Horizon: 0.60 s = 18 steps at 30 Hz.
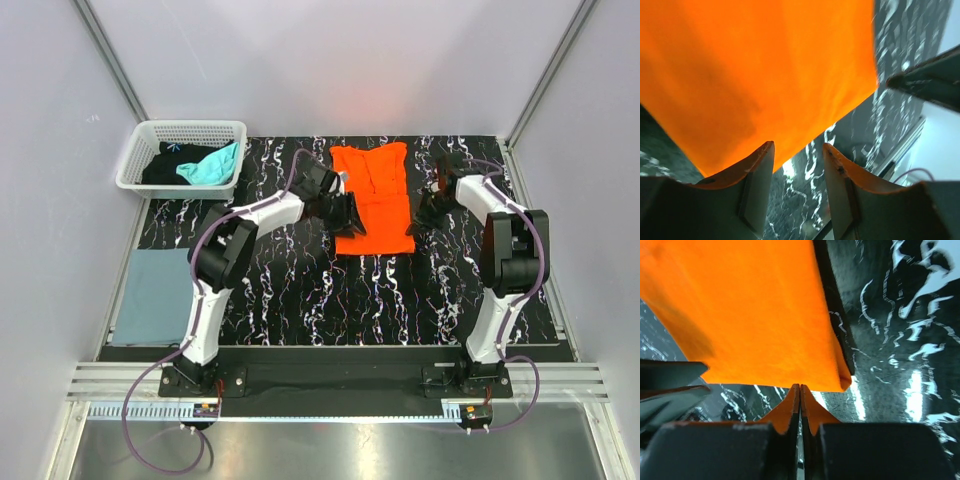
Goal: Fold and stack the t-shirts
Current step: Fold the tshirt
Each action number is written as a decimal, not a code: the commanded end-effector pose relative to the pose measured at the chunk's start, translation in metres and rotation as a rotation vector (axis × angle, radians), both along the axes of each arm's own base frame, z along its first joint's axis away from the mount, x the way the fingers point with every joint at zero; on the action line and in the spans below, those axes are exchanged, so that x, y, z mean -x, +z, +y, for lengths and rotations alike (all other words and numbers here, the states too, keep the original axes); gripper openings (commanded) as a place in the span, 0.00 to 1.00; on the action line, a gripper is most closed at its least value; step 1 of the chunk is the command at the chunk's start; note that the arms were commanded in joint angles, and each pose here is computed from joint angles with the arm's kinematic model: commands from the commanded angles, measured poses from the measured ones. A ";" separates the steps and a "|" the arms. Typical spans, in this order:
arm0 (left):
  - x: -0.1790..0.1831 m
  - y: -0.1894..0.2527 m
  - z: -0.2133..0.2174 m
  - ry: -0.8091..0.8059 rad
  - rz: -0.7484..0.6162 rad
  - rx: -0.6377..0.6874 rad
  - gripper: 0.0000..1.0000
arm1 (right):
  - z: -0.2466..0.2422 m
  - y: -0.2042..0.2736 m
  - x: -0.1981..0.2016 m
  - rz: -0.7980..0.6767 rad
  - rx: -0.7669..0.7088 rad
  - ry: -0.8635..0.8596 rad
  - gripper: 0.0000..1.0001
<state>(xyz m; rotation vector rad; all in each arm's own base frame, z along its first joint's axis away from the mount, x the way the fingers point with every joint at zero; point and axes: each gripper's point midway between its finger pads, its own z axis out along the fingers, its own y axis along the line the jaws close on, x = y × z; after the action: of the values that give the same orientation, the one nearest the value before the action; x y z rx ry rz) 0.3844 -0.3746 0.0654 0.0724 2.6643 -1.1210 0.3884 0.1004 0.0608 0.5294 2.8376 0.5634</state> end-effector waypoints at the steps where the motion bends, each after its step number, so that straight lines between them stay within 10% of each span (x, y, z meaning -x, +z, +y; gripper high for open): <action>1: -0.001 0.002 0.010 0.000 -0.022 0.012 0.47 | 0.010 0.011 -0.013 -0.071 -0.110 -0.005 0.05; 18: 0.097 -0.059 0.069 0.017 0.132 -0.164 0.48 | -0.003 -0.040 0.069 0.088 -0.066 -0.044 0.20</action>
<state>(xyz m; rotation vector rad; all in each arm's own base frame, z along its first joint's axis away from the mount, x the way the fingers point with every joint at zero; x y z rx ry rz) 0.3258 -0.3279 0.0313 0.0114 2.7484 -1.0824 0.3290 0.1016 0.0115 0.6488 2.9183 0.6751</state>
